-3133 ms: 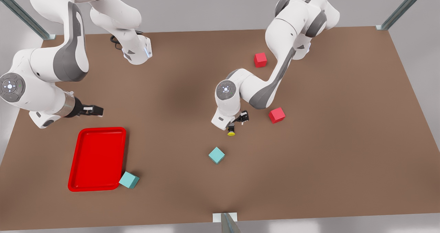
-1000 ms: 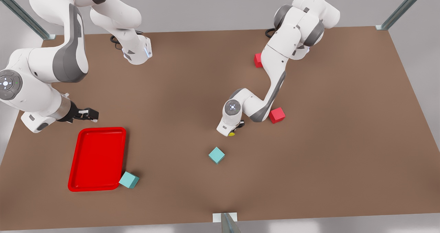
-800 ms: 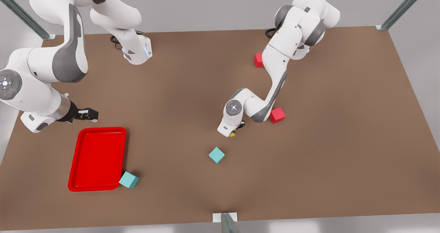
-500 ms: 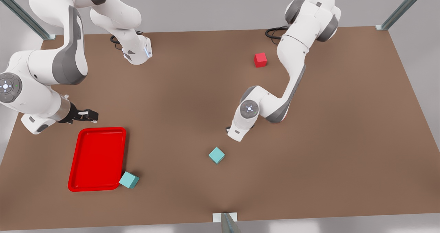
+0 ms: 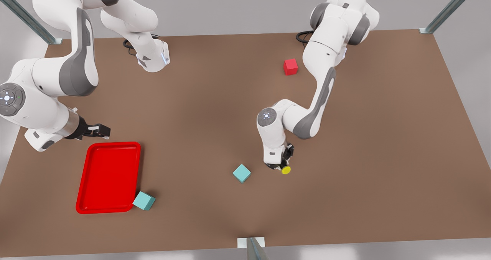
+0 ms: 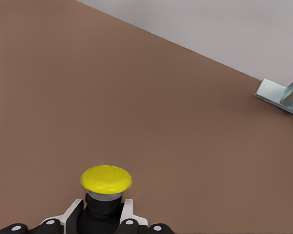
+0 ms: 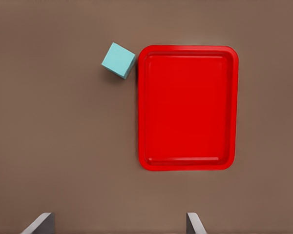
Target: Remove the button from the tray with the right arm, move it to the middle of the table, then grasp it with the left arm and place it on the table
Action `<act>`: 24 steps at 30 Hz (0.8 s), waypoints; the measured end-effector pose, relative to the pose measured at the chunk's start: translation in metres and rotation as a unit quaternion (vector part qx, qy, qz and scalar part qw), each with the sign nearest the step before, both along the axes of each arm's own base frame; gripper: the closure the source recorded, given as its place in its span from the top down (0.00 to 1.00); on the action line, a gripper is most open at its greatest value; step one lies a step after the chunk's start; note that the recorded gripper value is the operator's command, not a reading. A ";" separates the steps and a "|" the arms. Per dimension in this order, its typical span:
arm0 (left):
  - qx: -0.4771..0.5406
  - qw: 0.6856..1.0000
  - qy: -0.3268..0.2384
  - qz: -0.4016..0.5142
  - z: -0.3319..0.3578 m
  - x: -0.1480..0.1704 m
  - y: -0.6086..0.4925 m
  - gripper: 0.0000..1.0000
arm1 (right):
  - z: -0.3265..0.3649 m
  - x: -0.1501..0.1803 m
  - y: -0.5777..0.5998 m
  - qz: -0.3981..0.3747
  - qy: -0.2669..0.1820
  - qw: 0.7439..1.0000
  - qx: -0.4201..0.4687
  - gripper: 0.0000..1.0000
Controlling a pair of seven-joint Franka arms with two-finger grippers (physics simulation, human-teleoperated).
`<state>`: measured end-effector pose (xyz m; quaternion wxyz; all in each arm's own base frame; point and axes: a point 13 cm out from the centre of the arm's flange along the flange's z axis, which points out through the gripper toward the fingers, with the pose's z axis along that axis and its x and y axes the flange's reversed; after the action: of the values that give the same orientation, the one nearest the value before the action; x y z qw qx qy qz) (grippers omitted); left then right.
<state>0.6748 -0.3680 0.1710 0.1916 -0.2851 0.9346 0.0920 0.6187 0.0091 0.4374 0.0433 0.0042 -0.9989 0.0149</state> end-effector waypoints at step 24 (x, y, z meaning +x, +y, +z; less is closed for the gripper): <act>0.142 0.935 -0.244 0.214 -0.099 -0.011 0.050 0.49 | -0.002 0.004 -0.003 -0.003 -0.003 1.000 0.001 1.00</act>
<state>0.6641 -0.3183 0.0715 0.4275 -0.4619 0.7536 0.1898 0.6231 0.0063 0.4350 0.0404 0.0011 -0.9991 0.0138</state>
